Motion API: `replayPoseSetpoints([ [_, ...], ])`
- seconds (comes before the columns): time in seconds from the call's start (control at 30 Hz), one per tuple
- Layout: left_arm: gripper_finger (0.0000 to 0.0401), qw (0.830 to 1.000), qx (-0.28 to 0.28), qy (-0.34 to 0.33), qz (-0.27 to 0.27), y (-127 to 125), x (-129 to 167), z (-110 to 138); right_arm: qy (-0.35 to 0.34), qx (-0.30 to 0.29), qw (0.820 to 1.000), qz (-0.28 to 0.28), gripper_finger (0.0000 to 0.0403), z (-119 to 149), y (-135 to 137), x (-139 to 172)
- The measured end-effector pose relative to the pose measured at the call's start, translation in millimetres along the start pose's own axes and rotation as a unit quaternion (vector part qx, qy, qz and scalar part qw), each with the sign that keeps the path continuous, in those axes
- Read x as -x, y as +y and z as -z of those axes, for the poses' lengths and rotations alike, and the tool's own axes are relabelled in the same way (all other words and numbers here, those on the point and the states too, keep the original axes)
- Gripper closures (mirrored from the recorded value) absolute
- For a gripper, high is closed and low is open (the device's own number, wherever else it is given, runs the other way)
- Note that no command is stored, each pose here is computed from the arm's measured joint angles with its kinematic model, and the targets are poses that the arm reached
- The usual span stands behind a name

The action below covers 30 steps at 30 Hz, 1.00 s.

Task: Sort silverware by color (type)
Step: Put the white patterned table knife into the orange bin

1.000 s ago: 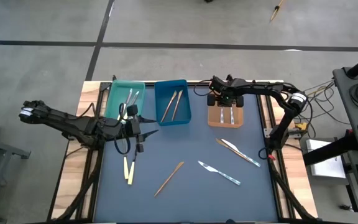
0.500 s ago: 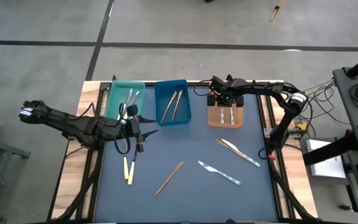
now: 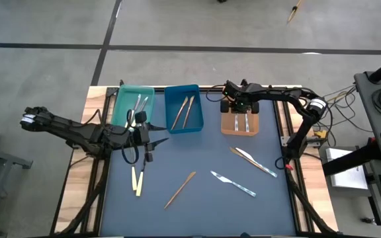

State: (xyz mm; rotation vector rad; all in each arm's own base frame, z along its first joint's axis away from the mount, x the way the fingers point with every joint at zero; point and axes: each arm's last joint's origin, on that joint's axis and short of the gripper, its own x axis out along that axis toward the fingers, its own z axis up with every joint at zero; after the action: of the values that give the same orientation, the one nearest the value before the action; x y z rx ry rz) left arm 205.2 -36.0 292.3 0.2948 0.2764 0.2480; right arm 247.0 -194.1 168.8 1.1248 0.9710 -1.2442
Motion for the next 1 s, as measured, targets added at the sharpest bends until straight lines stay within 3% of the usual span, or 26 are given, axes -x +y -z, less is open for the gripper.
replayPoseSetpoints([
  [1.0, 0.0248, 1.0, 0.0, 0.0, 0.0, 0.1, 0.0, 0.0, 0.013, 0.01, 1.0, -0.023, 0.0378, 0.0, 2.3, -0.1],
])
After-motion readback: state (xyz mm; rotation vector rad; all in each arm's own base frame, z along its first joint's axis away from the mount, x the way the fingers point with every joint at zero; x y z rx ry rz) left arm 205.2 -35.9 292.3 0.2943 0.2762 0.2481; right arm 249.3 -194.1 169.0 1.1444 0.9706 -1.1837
